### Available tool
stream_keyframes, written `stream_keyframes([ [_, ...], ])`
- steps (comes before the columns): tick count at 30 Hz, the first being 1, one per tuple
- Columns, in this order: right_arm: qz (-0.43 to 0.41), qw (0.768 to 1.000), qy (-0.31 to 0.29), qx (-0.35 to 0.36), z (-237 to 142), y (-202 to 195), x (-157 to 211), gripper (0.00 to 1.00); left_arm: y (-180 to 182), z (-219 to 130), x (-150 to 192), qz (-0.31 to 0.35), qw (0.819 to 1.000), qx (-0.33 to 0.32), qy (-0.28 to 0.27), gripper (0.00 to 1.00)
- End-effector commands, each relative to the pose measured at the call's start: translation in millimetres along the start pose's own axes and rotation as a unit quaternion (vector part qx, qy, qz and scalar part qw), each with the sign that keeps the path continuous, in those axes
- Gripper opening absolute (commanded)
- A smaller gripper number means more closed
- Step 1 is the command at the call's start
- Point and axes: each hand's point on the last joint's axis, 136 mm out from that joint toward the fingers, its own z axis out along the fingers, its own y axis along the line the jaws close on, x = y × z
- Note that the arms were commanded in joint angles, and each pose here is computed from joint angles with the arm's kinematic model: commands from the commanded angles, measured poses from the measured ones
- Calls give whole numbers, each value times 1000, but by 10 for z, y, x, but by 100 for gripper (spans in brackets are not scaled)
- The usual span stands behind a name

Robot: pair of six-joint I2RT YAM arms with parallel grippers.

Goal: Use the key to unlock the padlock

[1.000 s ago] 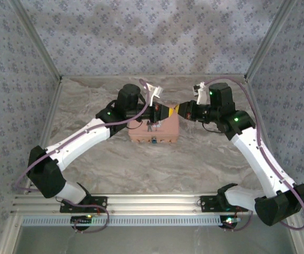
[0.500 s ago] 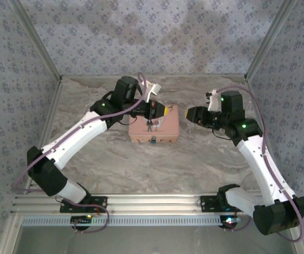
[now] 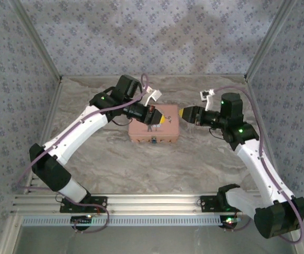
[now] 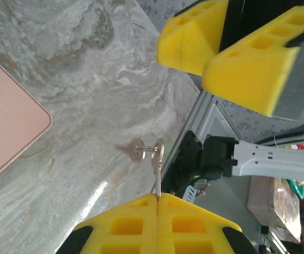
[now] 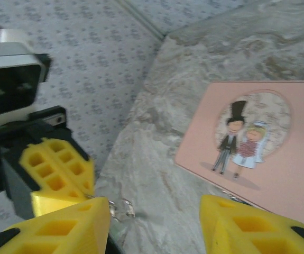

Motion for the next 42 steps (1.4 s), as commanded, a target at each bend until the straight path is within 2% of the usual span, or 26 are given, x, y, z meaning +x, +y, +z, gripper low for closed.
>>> stream_keyframes([
  [1,-44,997,6,-59,45,305,-7,51,-159,-82,15,18,999,23,13,0],
  [5,-54,995,15,-86,92,414,33,49,-177,-77,16,20,999,29,15,0],
  [18,-71,990,41,-113,143,543,132,42,-250,-100,-14,22,999,44,12,0],
  [25,-71,990,61,-110,210,512,209,43,-276,-105,-33,25,998,48,10,0],
  [30,-74,989,64,-110,208,520,218,36,-278,-112,-40,26,998,48,9,0],
  [40,-75,989,68,-105,152,486,274,29,-227,-125,-46,23,999,42,7,0],
  [42,-76,988,70,-111,146,503,285,23,-223,-125,-45,23,999,42,7,0],
])
